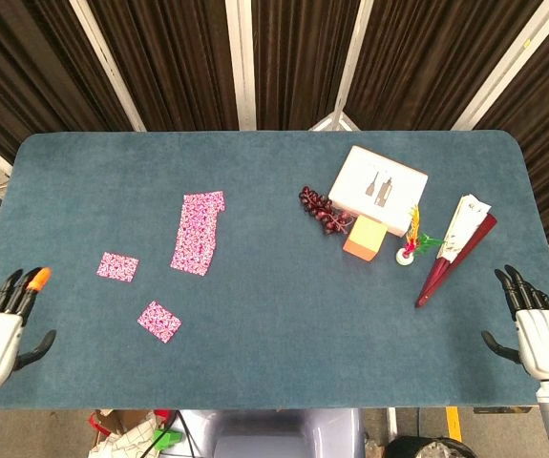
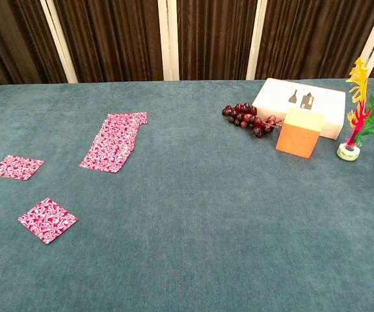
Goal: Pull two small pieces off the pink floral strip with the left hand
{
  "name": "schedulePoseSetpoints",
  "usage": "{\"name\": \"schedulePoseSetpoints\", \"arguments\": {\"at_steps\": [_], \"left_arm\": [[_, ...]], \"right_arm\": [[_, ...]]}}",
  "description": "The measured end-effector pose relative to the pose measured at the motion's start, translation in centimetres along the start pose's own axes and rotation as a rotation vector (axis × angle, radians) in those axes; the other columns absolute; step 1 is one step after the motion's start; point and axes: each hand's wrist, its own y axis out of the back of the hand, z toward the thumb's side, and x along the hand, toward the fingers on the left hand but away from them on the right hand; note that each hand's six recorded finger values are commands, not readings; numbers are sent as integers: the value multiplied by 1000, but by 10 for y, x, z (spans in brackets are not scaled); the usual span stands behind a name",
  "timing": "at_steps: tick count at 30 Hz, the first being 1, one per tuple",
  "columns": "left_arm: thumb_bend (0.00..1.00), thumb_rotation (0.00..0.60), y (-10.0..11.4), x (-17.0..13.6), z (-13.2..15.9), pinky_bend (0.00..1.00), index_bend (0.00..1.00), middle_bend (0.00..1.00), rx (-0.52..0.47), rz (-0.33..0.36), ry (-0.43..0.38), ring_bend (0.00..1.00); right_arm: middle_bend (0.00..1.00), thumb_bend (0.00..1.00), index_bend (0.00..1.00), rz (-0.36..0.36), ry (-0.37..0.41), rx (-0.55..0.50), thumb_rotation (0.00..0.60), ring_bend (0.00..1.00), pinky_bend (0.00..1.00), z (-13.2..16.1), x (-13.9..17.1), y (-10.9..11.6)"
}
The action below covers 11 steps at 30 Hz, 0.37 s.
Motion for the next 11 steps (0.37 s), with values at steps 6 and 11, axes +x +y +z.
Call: {"name": "schedulePoseSetpoints", "arguments": {"at_steps": [6, 11], "left_arm": [[436, 600, -7, -9, -5, 186, 0, 40, 0, -23, 16, 6], [436, 600, -12, -6, -4, 186, 0, 39, 8, -58, 10, 7]], "right_arm": [[74, 247, 0, -9, 7, -1, 600, 177, 241, 1, 2, 3], [74, 247, 0, -3, 5, 2, 600, 177, 241, 0, 2, 2]]}}
